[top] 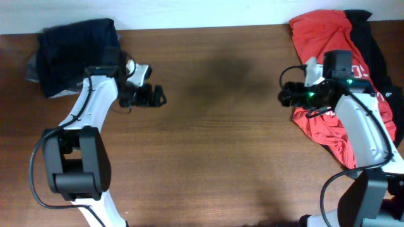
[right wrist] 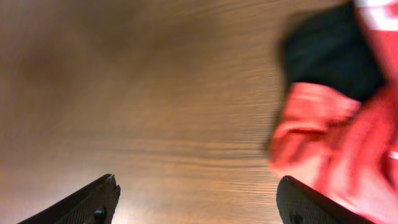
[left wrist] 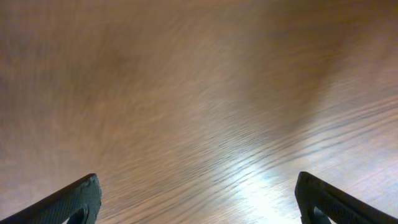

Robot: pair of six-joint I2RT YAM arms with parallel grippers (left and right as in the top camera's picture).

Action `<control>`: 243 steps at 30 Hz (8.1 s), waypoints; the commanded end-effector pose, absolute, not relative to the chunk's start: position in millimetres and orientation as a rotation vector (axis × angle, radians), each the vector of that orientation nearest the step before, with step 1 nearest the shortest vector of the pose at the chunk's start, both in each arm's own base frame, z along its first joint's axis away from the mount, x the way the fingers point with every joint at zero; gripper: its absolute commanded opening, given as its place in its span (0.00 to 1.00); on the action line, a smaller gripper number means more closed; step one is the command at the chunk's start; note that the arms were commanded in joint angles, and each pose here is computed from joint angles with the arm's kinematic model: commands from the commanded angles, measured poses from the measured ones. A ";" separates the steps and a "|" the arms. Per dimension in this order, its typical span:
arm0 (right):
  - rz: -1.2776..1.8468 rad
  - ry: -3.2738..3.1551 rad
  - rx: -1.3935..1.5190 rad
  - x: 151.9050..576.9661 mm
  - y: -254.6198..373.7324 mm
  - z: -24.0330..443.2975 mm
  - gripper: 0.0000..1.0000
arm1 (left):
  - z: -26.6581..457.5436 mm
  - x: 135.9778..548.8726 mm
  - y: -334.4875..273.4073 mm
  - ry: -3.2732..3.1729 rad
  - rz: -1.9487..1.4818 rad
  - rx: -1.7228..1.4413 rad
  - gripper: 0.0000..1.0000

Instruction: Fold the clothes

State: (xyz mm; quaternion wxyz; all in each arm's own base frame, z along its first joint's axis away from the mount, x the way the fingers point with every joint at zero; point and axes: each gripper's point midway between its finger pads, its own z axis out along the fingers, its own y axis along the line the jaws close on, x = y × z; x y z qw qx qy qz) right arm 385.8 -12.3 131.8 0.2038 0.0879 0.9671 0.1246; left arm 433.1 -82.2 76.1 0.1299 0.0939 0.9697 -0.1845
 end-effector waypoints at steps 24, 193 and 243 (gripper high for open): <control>0.029 2.543 1.228 348.5 -203.5 74.5 0.68 | 126.3 425.1 -345.4 2.355 -0.305 1.011 0.99; 0.312 2.635 0.702 379.3 -100.9 178.8 0.99 | 43.8 373.5 -382.5 2.035 -0.470 1.640 0.92; 0.321 2.637 0.678 381.6 -95.4 179.4 1.00 | 199.1 438.7 -285.9 2.329 -0.086 1.035 0.00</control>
